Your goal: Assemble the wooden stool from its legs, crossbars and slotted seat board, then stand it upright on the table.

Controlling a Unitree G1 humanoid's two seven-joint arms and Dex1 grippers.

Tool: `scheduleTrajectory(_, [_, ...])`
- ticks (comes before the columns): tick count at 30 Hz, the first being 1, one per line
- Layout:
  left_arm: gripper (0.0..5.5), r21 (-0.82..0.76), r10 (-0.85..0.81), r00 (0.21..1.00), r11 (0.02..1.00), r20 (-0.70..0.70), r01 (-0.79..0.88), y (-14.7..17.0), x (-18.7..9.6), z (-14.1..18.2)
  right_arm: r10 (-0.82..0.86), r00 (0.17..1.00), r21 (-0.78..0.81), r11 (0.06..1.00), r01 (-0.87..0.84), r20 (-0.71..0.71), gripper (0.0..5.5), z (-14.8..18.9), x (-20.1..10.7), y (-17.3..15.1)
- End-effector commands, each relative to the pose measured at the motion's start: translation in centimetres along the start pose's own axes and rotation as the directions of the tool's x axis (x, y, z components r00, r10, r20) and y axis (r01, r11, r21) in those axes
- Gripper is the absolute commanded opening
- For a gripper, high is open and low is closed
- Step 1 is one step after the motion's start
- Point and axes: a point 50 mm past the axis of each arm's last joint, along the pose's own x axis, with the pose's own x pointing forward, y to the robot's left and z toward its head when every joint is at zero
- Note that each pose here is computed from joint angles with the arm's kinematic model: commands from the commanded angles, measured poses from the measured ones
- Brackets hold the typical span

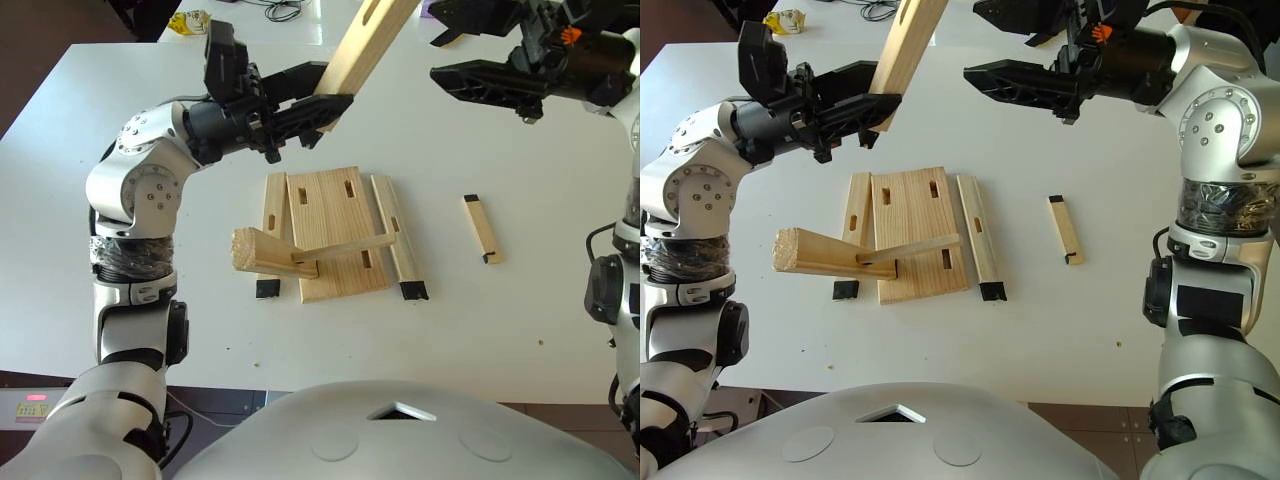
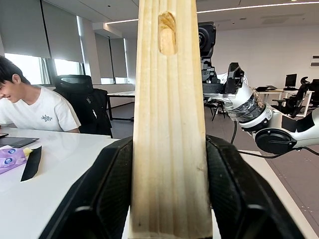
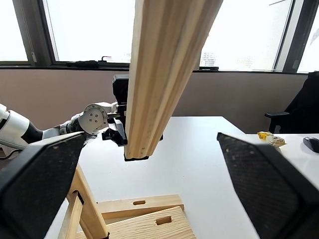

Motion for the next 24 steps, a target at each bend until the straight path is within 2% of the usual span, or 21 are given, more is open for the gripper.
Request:
scheduleTrajectory(1, [2.05, 0.017, -0.016, 1.000, 1.000, -0.012, 0.016, -0.4, 0.5, -0.3, 0.021, 1.000, -0.040, 0.999, -0.021, -0.004, 4.89, 1.1, 1.4, -0.4])
scheduleTrajectory(8, [2.05, 0.013, -0.041, 0.999, 0.999, -0.020, 0.041, -0.9, 0.7, -0.5, 0.053, 0.999, -0.036, 0.998, -0.053, 0.007, 4.89, 2.0, 2.2, -0.9])
scheduleTrajectory(24, [2.05, -0.064, -0.118, 0.992, 0.991, -0.037, 0.116, -1.8, 0.7, -1.2, 0.190, 0.981, -0.037, 0.981, -0.191, -0.029, 2.43, 3.1, 3.0, -0.1])
